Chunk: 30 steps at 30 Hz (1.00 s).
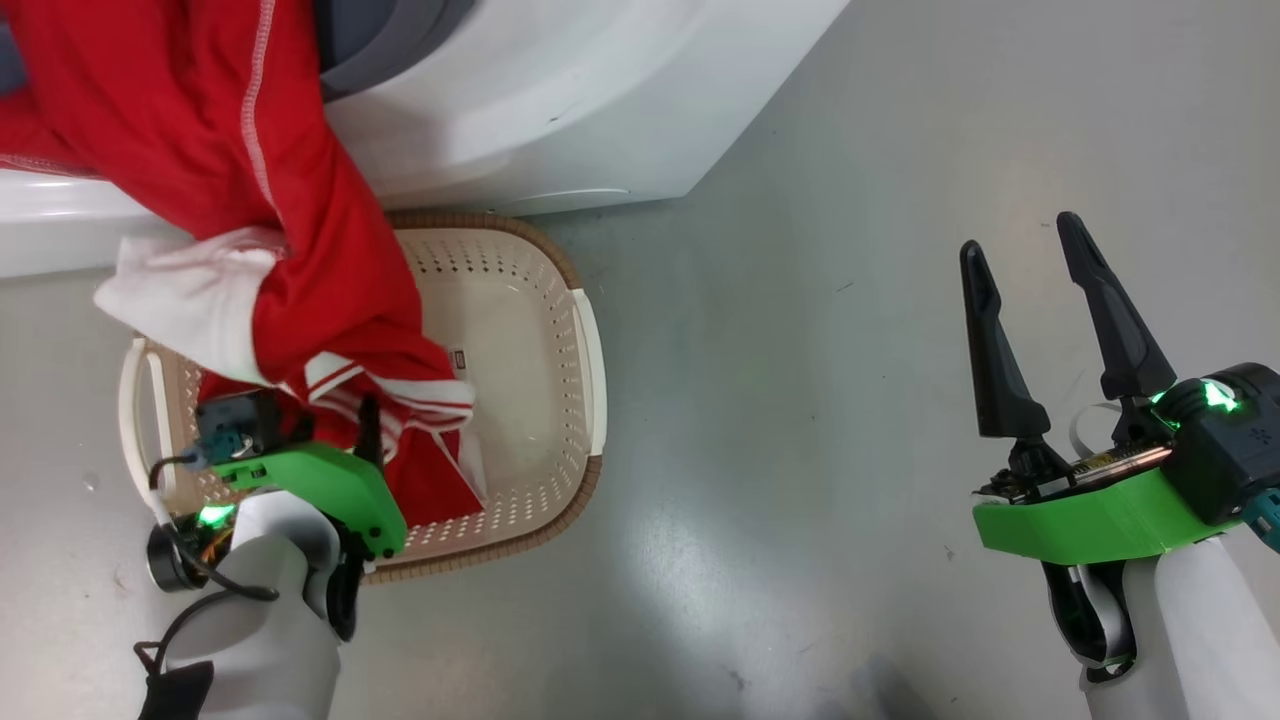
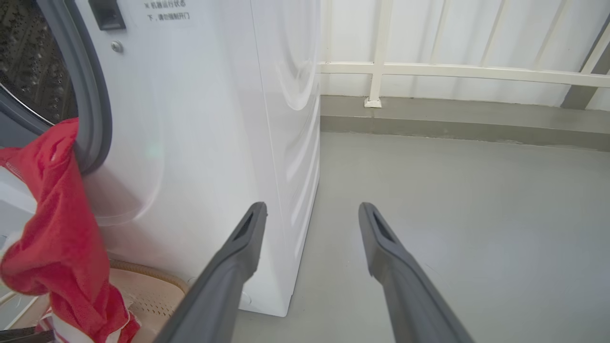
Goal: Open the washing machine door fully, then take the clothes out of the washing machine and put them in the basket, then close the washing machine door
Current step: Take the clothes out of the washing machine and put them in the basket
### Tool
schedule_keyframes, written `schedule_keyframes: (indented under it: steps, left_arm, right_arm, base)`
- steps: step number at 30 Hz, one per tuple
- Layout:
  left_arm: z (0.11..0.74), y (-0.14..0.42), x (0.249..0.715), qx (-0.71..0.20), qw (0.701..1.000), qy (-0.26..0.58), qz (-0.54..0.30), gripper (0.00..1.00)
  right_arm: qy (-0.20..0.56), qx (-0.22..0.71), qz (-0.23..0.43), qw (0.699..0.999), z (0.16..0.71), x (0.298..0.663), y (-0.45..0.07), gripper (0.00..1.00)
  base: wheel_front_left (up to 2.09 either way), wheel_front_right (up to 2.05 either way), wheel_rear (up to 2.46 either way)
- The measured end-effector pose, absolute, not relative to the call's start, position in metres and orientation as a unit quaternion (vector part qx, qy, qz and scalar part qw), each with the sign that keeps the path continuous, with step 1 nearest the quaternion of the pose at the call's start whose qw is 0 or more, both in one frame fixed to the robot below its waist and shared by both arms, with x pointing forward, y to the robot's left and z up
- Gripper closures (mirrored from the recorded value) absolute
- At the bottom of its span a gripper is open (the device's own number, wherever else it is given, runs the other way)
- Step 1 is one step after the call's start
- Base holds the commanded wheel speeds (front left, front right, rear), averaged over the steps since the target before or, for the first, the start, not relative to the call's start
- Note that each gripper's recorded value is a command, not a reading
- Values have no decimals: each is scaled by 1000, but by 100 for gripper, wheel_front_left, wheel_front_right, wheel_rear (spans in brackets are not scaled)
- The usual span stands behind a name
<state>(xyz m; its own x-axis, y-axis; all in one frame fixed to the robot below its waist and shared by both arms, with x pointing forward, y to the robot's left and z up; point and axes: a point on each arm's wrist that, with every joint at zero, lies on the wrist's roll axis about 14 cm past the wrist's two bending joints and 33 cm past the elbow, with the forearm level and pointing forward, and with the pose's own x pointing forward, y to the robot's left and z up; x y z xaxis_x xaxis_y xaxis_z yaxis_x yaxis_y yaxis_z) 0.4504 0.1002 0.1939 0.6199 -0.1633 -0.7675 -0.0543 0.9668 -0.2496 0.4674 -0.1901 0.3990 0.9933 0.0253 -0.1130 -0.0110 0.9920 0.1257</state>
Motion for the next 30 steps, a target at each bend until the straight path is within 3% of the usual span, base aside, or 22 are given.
schedule_keyframes:
  steps: [6,11,30]
  left_arm:
    - [205,101,461,-139,900,413,-30,0]
    - [230,102,489,-156,922,353,-31,0]
    - [321,127,519,-153,973,170,-21,0]
  right_arm:
    - [53,67,11,996,402,468,-188,0]
    - [50,71,14,996,403,470,-186,0]
    - [36,77,25,996,414,473,-177,0]
  base:
    - [0,0,0]
    - [0,0,0]
    - [0,0,0]
